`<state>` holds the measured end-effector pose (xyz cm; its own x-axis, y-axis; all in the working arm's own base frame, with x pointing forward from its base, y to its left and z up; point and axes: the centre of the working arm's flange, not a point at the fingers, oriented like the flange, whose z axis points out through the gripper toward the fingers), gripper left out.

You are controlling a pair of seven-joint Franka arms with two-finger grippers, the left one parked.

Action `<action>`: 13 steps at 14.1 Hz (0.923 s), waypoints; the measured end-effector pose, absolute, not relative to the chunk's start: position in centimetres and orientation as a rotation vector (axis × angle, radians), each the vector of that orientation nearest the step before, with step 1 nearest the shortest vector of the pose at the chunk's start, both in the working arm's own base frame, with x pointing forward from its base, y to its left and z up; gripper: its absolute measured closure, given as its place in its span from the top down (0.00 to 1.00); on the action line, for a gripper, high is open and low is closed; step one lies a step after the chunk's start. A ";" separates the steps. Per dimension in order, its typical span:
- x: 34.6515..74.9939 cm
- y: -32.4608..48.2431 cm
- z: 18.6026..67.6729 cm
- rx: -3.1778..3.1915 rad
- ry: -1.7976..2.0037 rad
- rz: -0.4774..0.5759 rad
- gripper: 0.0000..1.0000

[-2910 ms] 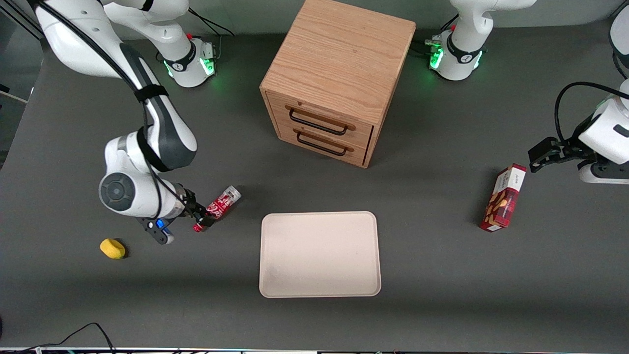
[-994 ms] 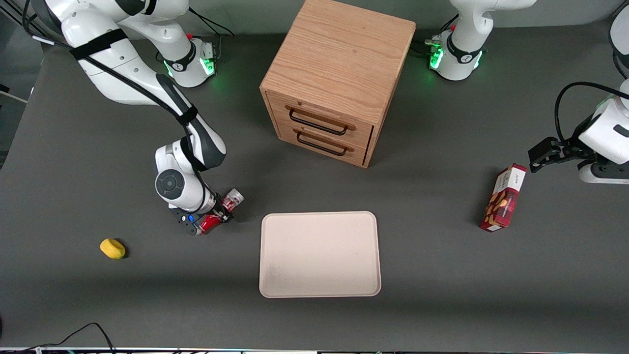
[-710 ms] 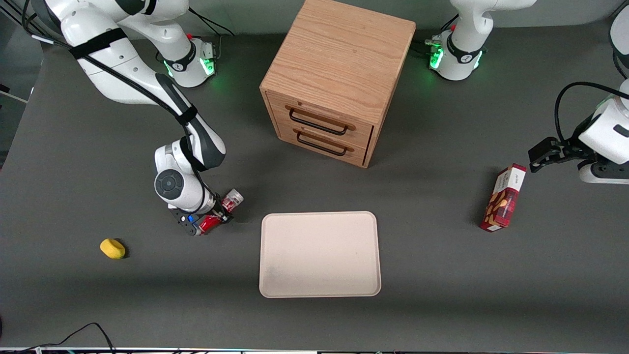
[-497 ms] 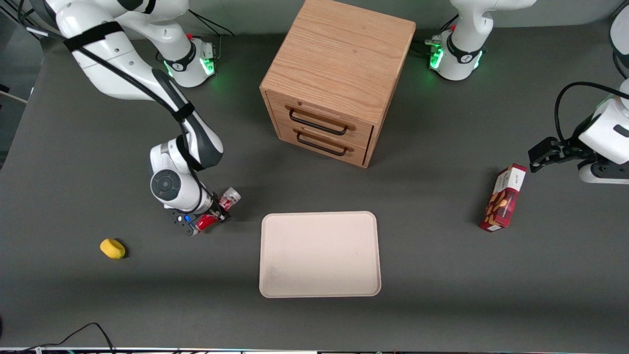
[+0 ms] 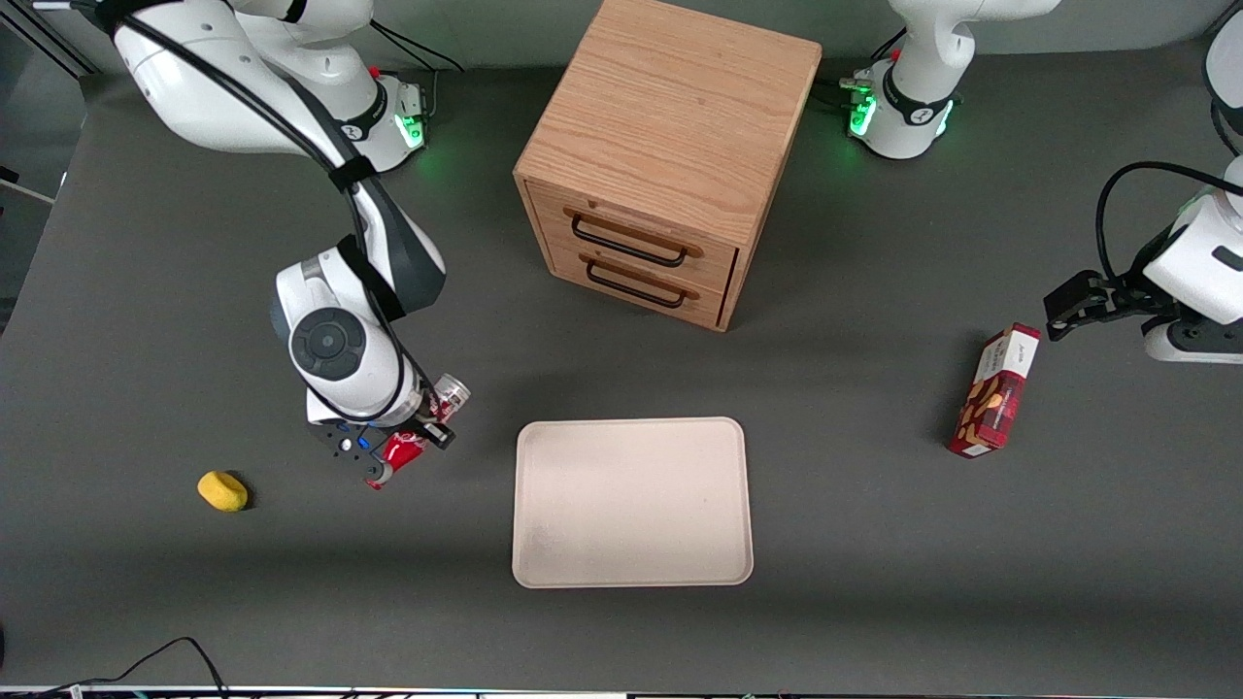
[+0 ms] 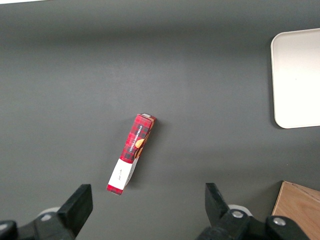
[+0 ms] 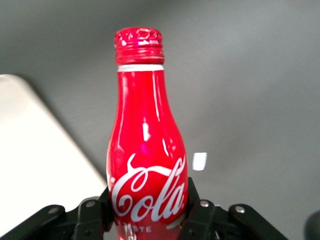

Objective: Place coke bottle on tray
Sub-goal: 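Lift the bottle and carry it over the cream tray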

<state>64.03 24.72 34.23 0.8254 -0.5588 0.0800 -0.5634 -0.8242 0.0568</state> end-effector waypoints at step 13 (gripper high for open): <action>70.0 35.5 29.6 3.145 0.016 0.212 0.54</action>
<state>70.04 35.51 29.64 0.9909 0.0094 0.1341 0.0108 -0.9999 -0.0097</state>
